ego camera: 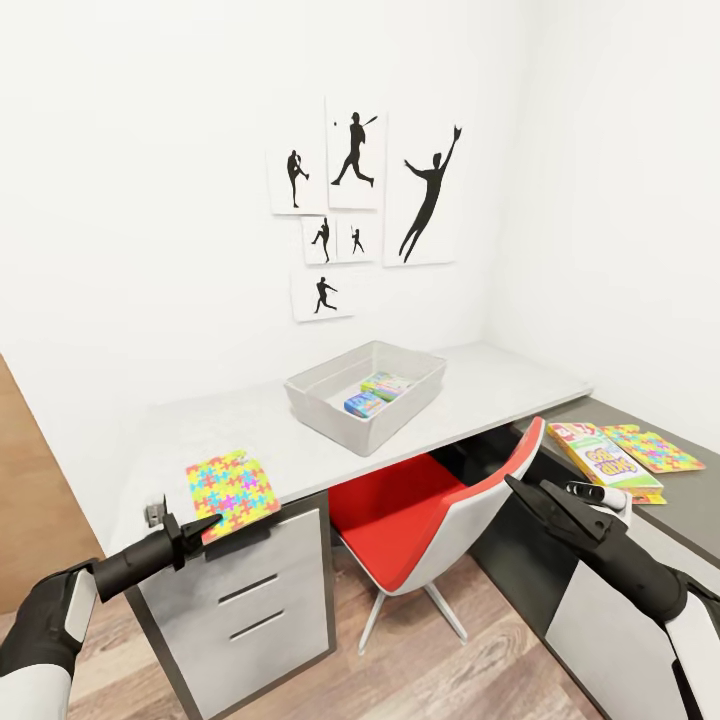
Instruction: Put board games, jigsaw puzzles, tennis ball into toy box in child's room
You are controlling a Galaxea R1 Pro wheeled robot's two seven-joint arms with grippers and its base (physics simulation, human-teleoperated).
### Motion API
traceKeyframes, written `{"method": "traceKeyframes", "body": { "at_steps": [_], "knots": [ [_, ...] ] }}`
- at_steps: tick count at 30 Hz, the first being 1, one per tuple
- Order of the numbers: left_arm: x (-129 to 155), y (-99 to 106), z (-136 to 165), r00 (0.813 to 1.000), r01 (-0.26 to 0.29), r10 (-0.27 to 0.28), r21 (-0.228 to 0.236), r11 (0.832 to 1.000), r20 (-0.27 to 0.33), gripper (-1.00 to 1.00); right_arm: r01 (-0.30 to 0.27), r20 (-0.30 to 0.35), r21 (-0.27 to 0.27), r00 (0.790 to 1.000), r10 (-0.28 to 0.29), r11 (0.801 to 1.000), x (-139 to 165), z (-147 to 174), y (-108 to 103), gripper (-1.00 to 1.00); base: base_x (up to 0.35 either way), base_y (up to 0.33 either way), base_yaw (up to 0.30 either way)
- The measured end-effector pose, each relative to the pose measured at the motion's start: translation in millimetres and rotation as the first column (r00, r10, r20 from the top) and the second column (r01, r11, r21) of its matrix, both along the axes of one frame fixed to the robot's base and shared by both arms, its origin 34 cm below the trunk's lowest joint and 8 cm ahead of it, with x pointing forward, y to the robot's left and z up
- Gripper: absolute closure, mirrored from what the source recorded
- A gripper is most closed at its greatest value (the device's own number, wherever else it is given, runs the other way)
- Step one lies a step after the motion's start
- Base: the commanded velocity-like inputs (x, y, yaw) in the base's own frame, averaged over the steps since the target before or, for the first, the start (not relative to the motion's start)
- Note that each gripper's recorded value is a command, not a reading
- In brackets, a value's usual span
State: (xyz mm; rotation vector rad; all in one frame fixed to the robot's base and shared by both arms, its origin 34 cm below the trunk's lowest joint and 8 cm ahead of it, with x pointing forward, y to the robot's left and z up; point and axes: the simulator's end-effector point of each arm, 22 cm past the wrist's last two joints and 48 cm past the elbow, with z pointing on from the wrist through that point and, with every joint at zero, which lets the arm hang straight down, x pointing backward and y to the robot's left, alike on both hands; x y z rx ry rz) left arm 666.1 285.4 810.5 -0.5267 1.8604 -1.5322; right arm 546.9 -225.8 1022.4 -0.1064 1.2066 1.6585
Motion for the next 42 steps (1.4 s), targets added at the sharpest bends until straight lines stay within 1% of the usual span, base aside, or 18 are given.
{"method": "traceKeyframes", "body": {
  "at_steps": [7, 17, 20, 21, 22, 25, 27, 29, 31, 33, 36, 37, 40, 42],
  "knots": [
    [0.9, 1.7, 10.0, 1.0, -0.002, 0.002, 0.008, 1.0, 0.0, 1.0, -0.001, 0.0, 0.001, 1.0, 0.001, 1.0, 1.0, 10.9, 0.6, -1.0, 0.0, 0.0, 0.0],
    [1.8, 5.9, 31.8, 1.0, -0.001, 0.001, 0.002, 1.0, 0.004, 1.0, 0.002, -0.001, -0.004, 1.0, -0.002, 1.0, 2.9, 28.5, -0.8, -1.0, 0.0, 0.0, 0.0],
    [1.5, 18.6, 35.4, 1.0, -0.01, 0.01, 0.019, 1.0, 0.011, 1.0, 0.006, -0.009, -0.007, 1.0, -0.006, 1.0, 4.5, 26.1, -2.5, -1.0, 0.0, 0.0, 0.0],
    [0.6, 30.5, 43.2, 0.999, -0.016, 0.015, 0.019, 1.0, 0.029, 1.0, 0.01, -0.018, -0.008, 1.0, -0.01, 1.0, 6.2, 23.4, -3.7, -1.0, 0.0, 0.0, 0.0],
    [-0.3, 36.2, 49.2, 0.999, -0.016, 0.015, 0.02, 1.0, 0.04, 1.0, 0.012, -0.022, -0.009, 1.0, -0.012, 1.0, 7.0, 24.0, -4.0, -1.0, 0.0, 0.0, 0.0],
    [-3.2, 48.4, 70.9, 0.996, -0.006, 0.005, 0.01, 1.0, 0.085, 1.0, 0.025, -0.046, -0.025, 0.999, -0.026, 0.999, 12.2, 21.6, -4.6, -1.0, 0.0, 0.0, 0.0],
    [-5.2, 54.6, 83.6, 0.994, 0.001, -0.002, 0.006, 1.0, 0.111, 1.0, 0.049, -0.078, -0.049, 0.996, -0.053, 0.998, 19.7, 16.9, -5.7, -1.0, 0.0, 0.0, 0.0],
    [-6.9, 57.6, 92.6, 0.992, 0.02, -0.022, 0.019, 1.0, 0.123, 1.0, 0.078, -0.124, -0.084, 0.988, -0.088, 0.993, 29.3, 9.6, -7.2, -1.0, 0.0, 0.0, 0.0],
    [-9.1, 56.2, 99.4, 0.99, 0.053, -0.059, 0.043, 0.998, 0.127, 1.0, 0.102, -0.156, -0.114, 0.981, -0.119, 0.988, 36.3, 5.5, -8.7, -1.0, 0.0, 0.0, 0.0],
    [-13.1, 51.8, 108.4, 0.985, 0.097, -0.103, 0.053, 0.994, 0.139, 1.0, 0.109, -0.174, -0.129, 0.976, -0.131, 0.986, 39.4, 5.0, -9.1, -1.0, 0.0, 0.0, 0.0],
    [-21.8, 41.5, 129.3, 0.968, 0.167, -0.168, 0.022, 0.986, 0.184, 1.0, 0.108, -0.184, -0.135, 0.974, -0.132, 0.985, 40.3, 8.8, -8.6, -1.0, 0.0, 0.0, 0.0],
    [-23.5, 40.2, 133.3, 0.965, 0.179, -0.18, 0.02, 0.984, 0.19, 1.0, 0.107, -0.185, -0.135, 0.974, -0.131, 0.985, 40.3, 10.6, -8.6, -1.0, 0.0, 0.0, 0.0],
    [-24.2, 43.2, 137.1, 0.965, 0.185, -0.189, 0.039, 0.982, 0.181, 1.0, 0.092, -0.199, -0.125, 0.973, -0.115, 0.988, 38.5, 16.0, -8.6, -1.0, 0.0, 0.0, 0.0],
    [-24.3, 44.1, 140.3, 0.965, 0.186, -0.19, 0.043, 0.982, 0.179, 1.0, 0.109, -0.203, -0.116, 0.97, -0.131, 0.987, 38.9, 20.7, -18.7, -1.0, 0.0, 0.0, 0.0]
  ]
}}
